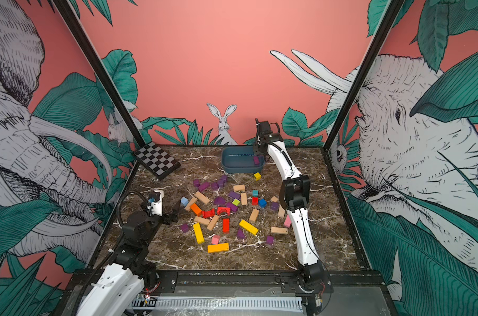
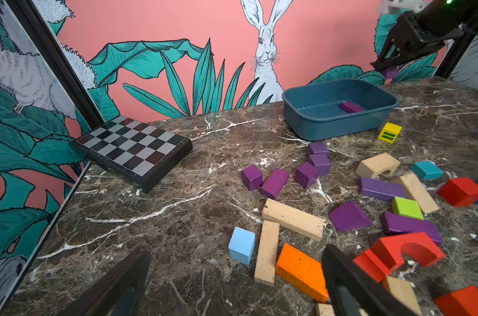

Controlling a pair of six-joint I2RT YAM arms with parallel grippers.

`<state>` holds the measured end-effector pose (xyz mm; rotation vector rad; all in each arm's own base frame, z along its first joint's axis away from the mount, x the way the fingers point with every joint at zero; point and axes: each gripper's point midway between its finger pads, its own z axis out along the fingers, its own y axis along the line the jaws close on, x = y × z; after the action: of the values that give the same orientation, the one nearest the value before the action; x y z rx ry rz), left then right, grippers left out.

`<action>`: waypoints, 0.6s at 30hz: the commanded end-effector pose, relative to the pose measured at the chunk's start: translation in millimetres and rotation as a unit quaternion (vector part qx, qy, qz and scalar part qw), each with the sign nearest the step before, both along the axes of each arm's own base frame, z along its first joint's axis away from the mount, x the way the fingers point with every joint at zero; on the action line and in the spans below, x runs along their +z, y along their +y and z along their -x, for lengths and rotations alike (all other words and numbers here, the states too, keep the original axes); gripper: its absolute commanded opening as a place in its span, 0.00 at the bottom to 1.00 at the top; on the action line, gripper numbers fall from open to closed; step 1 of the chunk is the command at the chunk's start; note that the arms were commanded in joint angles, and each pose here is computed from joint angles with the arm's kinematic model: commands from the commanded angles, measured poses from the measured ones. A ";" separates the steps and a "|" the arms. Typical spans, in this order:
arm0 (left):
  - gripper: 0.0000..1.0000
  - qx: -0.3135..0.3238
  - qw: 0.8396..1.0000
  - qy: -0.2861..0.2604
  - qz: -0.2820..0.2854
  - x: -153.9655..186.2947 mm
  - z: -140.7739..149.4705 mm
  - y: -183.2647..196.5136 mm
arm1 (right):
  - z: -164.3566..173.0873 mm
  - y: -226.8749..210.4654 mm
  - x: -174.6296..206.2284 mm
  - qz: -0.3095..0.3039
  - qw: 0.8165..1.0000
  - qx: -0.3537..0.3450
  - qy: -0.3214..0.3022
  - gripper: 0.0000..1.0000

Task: Pick purple bricks into the storage bin
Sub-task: Place the building block in the storage box.

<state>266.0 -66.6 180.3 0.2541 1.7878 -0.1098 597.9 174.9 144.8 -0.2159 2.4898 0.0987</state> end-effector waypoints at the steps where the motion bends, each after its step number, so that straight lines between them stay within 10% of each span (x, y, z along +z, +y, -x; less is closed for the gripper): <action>1: 0.99 -0.006 1.000 0.002 0.002 -2.4 0.4 -2.9 | -8.0 13.3 13.5 -0.018 0.999 0.008 -0.028 0.03; 18: 0.99 -0.002 1.000 0.000 0.004 -1.7 0.8 -1.5 | -52.0 25.2 -42.3 -0.024 0.997 -0.019 -0.066 0.01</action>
<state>265.6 -66.8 181.5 0.2545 1.7828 -0.1121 637.1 198.1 84.3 -0.1764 2.4340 0.1293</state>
